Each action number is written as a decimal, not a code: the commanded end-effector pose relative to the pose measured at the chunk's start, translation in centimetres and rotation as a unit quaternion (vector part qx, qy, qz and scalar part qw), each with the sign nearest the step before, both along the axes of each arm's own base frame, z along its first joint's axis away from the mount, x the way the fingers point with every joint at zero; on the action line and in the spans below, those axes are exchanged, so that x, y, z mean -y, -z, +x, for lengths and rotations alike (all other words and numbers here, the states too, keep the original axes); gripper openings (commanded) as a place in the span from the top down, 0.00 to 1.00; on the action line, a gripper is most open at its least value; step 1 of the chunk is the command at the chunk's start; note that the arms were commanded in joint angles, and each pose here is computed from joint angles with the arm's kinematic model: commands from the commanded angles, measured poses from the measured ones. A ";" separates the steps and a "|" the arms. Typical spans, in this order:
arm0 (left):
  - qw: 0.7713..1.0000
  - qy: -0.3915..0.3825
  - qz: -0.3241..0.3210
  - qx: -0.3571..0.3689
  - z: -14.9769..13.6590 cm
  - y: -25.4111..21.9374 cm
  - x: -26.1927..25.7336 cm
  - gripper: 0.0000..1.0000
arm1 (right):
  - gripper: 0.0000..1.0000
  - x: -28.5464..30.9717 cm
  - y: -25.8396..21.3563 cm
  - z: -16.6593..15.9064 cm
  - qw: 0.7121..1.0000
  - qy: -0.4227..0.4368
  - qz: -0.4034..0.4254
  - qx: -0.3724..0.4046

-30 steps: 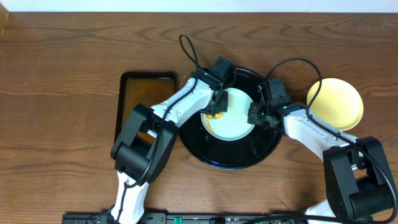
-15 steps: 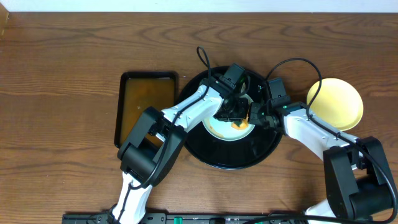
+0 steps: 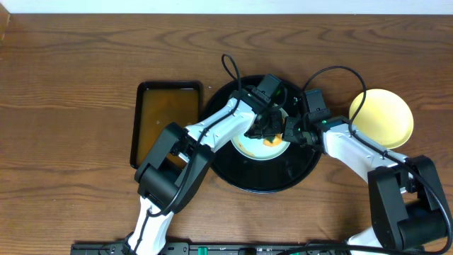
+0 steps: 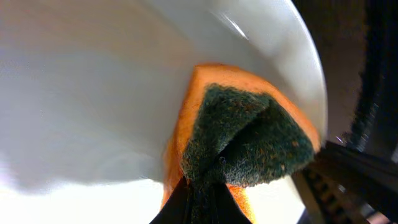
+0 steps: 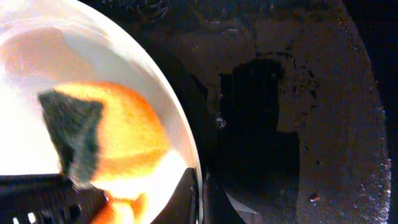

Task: Clean dirty plates on tray and stack at the side
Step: 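Scrub the sauce off the mint plate with the sponge in left gripper, then place the sponge back in the water tray with the left gripper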

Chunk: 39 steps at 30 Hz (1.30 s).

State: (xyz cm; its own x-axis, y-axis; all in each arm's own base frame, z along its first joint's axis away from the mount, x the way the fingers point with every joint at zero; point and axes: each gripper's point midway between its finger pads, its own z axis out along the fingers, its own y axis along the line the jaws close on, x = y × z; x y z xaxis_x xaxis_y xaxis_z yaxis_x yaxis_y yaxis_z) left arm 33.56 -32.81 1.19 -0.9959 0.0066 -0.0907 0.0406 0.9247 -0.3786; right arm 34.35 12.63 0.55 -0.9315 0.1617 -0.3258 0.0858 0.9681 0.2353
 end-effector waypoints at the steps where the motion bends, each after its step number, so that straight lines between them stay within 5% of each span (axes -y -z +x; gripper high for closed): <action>1: 0.993 -0.034 0.103 0.053 2.2 2.2 -4.0 0.93 | 0.99 0.2 0.9 -0.8 1.000 -0.004 -0.012 -0.015; 10: 0.980 -0.019 0.169 0.102 4.8 0.6 -8.5 0.93 | 0.99 0.3 0.9 -0.8 1.000 -0.004 -0.012 -0.015; 19: 0.978 -0.030 0.200 0.060 2.9 -3.0 -13.1 0.93 | 0.99 0.3 0.9 -0.8 1.000 -0.004 -0.012 -0.017; 29: 0.976 -0.077 0.166 0.118 4.4 -10.3 -16.5 0.93 | 0.98 0.3 0.9 -0.8 1.000 -0.004 -0.012 -0.017; 35: 0.971 -0.134 0.174 0.091 5.5 -10.0 -21.8 0.93 | 0.99 0.3 0.9 -0.8 1.000 -0.004 -0.012 -0.017; 39: 0.983 -0.101 0.133 0.083 6.4 -9.4 -23.2 0.93 | 0.99 0.3 0.9 -0.8 1.000 -0.004 -0.012 -0.016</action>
State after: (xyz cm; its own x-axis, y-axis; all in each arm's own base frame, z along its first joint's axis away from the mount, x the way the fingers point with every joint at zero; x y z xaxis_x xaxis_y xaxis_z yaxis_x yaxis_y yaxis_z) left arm 39.73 -10.35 11.39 -0.9299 -0.2024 -0.3071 -0.1853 0.9791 -0.0844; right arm 34.32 12.76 0.57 -0.9325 0.1615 -0.3229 0.0836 0.9667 0.2418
